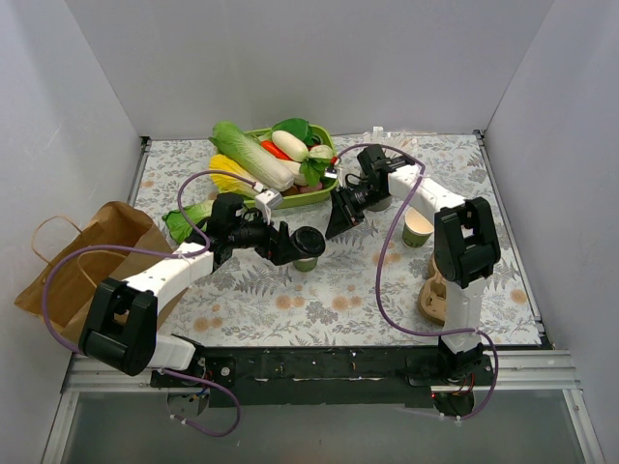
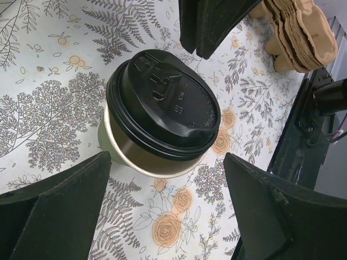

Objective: Pack the takeout coffee

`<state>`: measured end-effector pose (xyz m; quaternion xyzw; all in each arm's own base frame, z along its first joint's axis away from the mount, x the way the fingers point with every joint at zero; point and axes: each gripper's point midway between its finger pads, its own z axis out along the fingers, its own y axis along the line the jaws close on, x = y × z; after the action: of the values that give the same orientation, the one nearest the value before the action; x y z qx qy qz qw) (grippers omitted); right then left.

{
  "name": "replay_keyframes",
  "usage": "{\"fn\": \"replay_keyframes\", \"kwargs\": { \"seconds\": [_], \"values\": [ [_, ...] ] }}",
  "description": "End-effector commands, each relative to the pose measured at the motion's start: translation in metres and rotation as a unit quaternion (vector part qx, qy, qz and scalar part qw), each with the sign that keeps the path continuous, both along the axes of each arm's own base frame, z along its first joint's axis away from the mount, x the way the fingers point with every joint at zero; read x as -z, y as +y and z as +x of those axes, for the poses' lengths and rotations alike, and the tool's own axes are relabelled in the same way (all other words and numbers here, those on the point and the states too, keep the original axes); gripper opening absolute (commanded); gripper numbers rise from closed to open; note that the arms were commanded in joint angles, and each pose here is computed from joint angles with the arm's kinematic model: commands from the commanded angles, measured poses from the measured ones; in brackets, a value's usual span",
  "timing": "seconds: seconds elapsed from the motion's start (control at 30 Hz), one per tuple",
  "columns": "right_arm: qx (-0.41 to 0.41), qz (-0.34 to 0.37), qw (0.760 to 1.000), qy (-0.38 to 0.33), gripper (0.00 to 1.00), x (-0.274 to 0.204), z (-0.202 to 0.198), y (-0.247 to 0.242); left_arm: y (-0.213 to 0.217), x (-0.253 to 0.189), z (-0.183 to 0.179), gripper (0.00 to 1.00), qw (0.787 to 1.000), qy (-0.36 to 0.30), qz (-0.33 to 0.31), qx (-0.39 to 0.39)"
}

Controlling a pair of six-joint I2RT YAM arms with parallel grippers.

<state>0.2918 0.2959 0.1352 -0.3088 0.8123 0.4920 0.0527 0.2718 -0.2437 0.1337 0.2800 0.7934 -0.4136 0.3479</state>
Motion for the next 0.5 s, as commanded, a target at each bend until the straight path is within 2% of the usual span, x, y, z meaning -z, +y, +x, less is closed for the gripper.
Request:
{"fn": "replay_keyframes", "kwargs": {
  "seconds": [0.0, 0.47],
  "values": [
    [-0.010, 0.009, 1.000, -0.017, 0.30, -0.007, 0.004, 0.007, -0.005, -0.020, 0.003, 0.86, 1.000, -0.026, -0.016, 0.008],
    [-0.024, 0.019, 0.999, -0.016, 0.32, -0.008, 0.003, 0.021, -0.004, -0.018, 0.004, 0.86, 1.000, -0.027, -0.011, 0.006]
  ]
}}
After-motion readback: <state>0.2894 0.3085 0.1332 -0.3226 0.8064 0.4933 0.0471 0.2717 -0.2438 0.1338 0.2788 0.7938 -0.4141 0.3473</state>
